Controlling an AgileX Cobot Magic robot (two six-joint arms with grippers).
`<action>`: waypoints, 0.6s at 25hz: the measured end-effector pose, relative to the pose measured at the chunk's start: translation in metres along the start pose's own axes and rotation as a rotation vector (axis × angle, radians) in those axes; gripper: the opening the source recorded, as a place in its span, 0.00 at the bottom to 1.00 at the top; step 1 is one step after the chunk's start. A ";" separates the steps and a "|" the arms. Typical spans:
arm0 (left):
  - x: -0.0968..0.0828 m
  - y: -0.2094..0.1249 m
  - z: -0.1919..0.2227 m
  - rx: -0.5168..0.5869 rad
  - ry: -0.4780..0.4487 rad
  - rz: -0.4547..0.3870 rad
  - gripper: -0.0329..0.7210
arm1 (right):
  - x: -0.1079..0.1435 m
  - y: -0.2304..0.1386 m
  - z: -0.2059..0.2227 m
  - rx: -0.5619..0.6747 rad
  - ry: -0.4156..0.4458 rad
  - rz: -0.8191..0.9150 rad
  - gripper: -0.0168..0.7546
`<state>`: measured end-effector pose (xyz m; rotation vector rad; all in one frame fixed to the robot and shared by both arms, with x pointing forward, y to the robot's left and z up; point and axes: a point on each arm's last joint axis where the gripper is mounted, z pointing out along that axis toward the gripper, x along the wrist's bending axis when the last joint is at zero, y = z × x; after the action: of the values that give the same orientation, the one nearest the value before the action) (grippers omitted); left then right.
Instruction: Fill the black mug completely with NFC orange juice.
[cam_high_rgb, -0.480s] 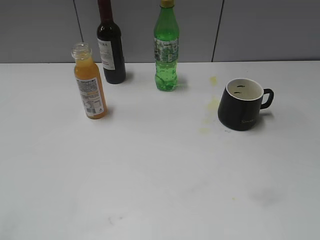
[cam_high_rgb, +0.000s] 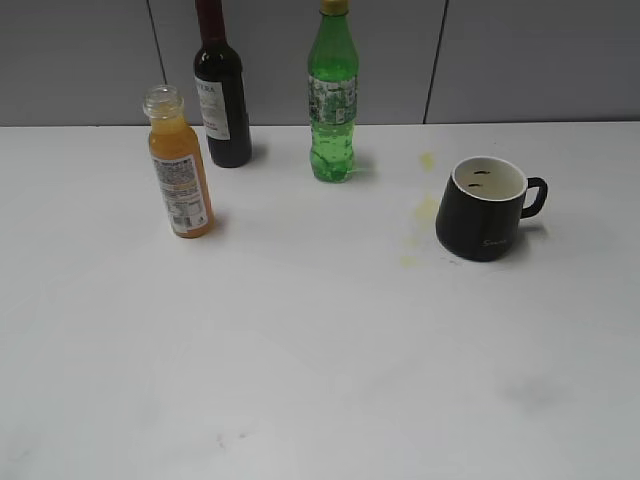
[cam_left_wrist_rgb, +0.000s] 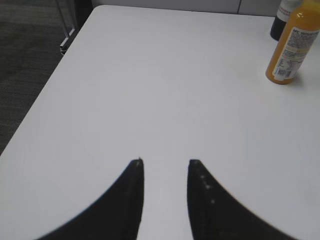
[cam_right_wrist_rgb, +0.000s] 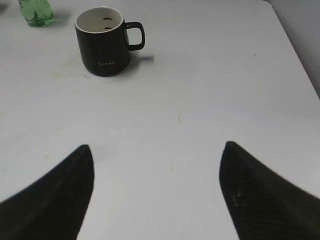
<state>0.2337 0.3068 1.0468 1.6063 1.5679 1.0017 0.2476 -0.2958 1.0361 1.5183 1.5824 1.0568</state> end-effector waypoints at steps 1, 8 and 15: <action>0.000 0.000 0.000 0.000 0.000 0.000 0.36 | 0.000 0.000 0.000 0.000 0.000 0.000 0.79; 0.000 0.000 0.000 0.000 0.000 0.000 0.36 | 0.000 0.002 -0.002 -0.016 0.001 0.000 0.81; 0.000 0.000 0.000 0.000 0.000 0.000 0.36 | 0.000 0.031 0.005 -0.216 -0.007 -0.011 0.89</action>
<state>0.2337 0.3068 1.0468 1.6063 1.5679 1.0017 0.2660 -0.2960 1.0622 1.3642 1.4196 1.1739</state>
